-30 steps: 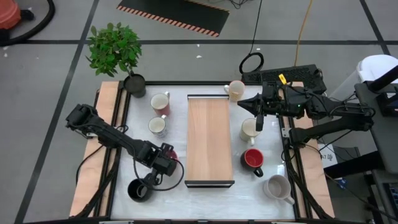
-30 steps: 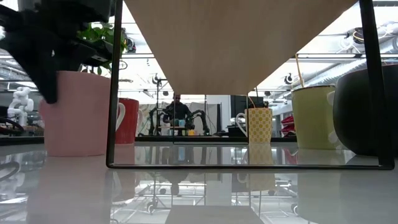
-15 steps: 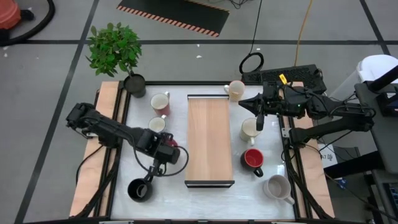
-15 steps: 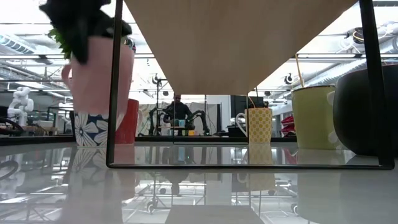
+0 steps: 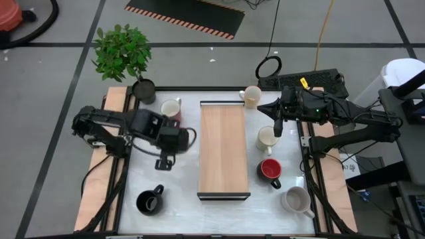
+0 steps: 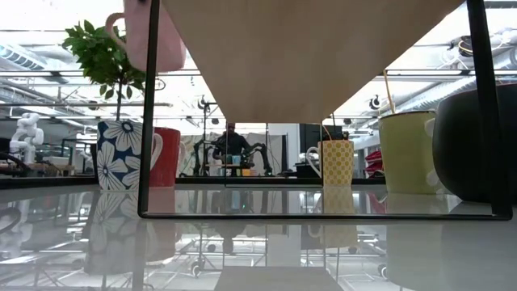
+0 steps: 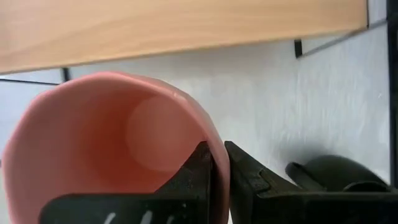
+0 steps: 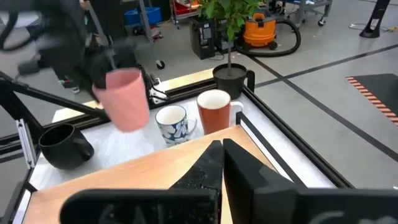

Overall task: Place coffee mugs
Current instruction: Put the pink mug on the shelf

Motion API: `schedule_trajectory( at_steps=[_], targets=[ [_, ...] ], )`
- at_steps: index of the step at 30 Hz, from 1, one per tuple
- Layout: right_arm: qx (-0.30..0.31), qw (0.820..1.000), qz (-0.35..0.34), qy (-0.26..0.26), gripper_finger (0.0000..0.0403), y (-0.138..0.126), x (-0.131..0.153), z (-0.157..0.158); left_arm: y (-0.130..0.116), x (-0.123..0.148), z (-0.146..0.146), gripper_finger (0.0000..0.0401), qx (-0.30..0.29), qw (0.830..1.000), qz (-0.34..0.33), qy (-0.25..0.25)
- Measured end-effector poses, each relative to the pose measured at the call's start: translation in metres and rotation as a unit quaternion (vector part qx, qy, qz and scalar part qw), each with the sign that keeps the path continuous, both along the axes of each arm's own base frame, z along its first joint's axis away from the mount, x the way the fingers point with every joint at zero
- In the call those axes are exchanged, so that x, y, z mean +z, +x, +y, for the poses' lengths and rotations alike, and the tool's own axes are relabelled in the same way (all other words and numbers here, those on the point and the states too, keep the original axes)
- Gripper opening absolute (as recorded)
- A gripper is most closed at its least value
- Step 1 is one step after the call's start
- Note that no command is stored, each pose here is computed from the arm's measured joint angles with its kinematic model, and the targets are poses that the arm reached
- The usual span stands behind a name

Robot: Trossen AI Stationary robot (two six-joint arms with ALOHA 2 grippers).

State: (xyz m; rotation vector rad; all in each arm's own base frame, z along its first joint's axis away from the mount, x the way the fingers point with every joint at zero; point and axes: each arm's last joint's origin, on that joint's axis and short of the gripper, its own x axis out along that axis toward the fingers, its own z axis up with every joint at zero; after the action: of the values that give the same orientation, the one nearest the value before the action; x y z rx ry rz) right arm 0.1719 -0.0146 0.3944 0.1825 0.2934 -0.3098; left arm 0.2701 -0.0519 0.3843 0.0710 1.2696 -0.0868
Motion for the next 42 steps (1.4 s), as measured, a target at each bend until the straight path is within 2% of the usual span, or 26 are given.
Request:
schedule_trajectory(
  at_steps=[6, 8, 13, 21, 29, 38, 42],
  targets=[
    [0.001, 1.0, -0.002, 0.003, 0.0, -0.001, 0.0, 0.0, -0.002, 0.023, 0.014, 0.0025, 0.022, 0.999, -0.039, -0.004],
    [0.01, 1.0, -0.009, 0.022, 0.0, -0.002, 0.001, 0.001, -0.002, 0.027, 0.017, 0.0025, 0.017, 0.999, -0.046, -0.001],
    [0.007, 0.997, -0.023, 0.073, 0.0, -0.004, 0.002, 0.002, -0.001, 0.03, 0.03, 0.0025, 0.006, 0.998, -0.053, 0.02],
    [-0.002, 0.997, 0.002, 0.08, 0.0, -0.002, -0.004, 0.002, 0.001, 0.03, 0.047, 0.0025, -0.026, 0.997, -0.059, 0.052],
    [-0.035, 0.987, -0.03, 0.156, 0.0, -0.002, -0.002, 0.001, 0.006, 0.033, 0.077, 0.0025, 0.008, 0.993, -0.089, 0.072],
    [-0.114, 0.977, -0.062, 0.17, 0.0, -0.001, -0.001, -0.003, 0.012, 0.038, 0.097, 0.0025, -0.015, 0.986, -0.134, 0.097],
    [-0.125, 0.97, -0.069, 0.194, 0.0, 0.002, -0.002, -0.003, 0.014, 0.04, 0.102, 0.0025, -0.017, 0.983, -0.149, 0.105]
  ],
)
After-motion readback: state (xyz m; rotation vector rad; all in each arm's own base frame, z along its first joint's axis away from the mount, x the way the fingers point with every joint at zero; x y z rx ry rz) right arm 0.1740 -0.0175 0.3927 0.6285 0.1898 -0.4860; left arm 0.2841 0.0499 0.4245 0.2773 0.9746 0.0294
